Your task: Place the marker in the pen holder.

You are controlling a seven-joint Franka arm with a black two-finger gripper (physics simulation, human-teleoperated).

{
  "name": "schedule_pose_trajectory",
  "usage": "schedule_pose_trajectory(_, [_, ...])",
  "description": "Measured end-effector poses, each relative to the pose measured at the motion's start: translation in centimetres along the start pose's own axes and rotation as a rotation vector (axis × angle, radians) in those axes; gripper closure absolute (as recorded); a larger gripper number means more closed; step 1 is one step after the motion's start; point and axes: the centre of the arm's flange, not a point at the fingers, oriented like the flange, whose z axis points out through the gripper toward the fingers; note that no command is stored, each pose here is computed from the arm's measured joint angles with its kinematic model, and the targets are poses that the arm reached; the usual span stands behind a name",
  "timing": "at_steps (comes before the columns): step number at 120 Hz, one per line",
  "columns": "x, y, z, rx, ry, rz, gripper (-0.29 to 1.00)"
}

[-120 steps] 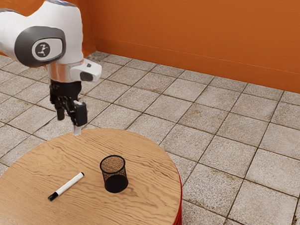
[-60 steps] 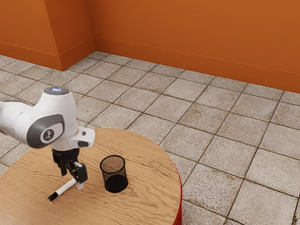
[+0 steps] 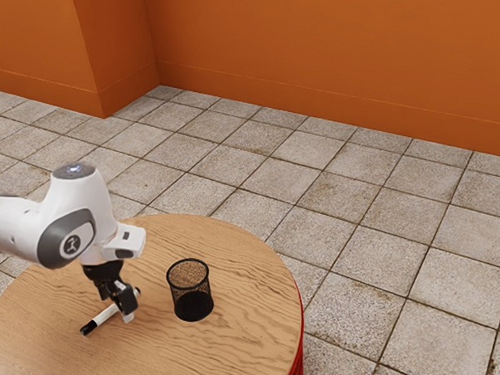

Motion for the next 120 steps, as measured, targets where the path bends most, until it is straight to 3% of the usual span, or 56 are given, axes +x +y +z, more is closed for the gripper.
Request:
schedule_pose_trajectory(59, [2.6,-2.1,1.6,0.01,-0.004,0.047,0.05])
schedule_pose_trajectory(91, [3.1,-2.0,1.2,0.011,0.008,0.073,0.43])
schedule_pose_trajectory(120, [2.8,-2.1,1.7,0.007,-0.003,0.08,0.58])
